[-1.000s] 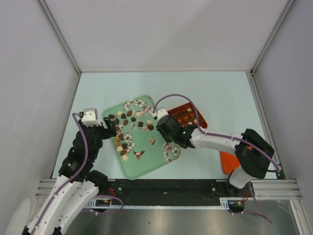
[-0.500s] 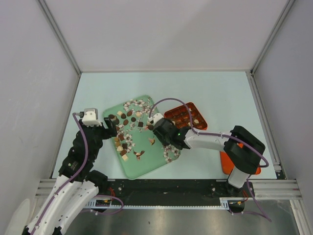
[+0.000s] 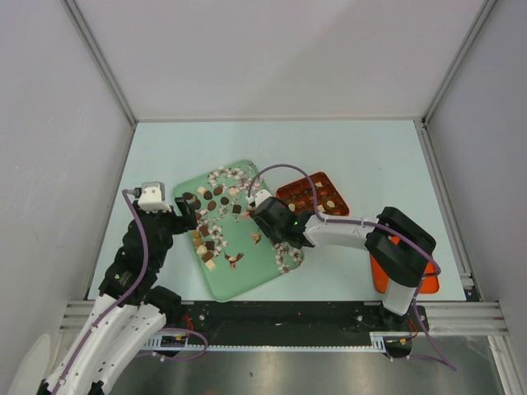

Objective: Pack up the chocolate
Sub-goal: Pick up the fake chocolate from the plate.

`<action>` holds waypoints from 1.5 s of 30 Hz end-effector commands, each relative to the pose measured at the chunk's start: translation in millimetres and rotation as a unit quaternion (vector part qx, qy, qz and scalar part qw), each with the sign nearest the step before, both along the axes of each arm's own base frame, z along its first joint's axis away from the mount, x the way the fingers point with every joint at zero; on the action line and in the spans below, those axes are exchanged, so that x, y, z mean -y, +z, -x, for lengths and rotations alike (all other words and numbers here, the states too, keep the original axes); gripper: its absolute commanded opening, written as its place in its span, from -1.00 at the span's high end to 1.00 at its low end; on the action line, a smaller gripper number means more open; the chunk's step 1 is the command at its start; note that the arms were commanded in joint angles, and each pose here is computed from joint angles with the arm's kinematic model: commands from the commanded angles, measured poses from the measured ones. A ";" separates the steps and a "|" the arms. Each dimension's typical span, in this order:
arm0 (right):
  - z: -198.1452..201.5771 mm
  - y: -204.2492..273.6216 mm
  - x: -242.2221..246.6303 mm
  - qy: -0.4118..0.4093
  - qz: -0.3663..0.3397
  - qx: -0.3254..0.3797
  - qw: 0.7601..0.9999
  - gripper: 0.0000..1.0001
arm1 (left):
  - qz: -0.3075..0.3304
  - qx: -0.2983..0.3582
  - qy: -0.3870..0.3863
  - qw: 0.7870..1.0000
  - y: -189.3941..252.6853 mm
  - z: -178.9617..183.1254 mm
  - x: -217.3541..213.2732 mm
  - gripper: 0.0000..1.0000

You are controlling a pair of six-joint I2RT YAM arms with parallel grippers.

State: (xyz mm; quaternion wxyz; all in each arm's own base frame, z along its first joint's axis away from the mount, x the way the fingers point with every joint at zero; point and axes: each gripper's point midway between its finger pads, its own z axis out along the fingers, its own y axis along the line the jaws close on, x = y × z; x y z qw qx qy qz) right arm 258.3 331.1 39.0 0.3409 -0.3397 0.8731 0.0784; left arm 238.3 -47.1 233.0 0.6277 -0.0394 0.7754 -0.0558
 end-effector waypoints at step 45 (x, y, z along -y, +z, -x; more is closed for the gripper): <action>-23.8 83.8 -25.5 0.059 -0.001 0.097 0.994 0.67 | -0.003 0.009 -0.001 1.000 4.0 -1.9 -0.6 -0.62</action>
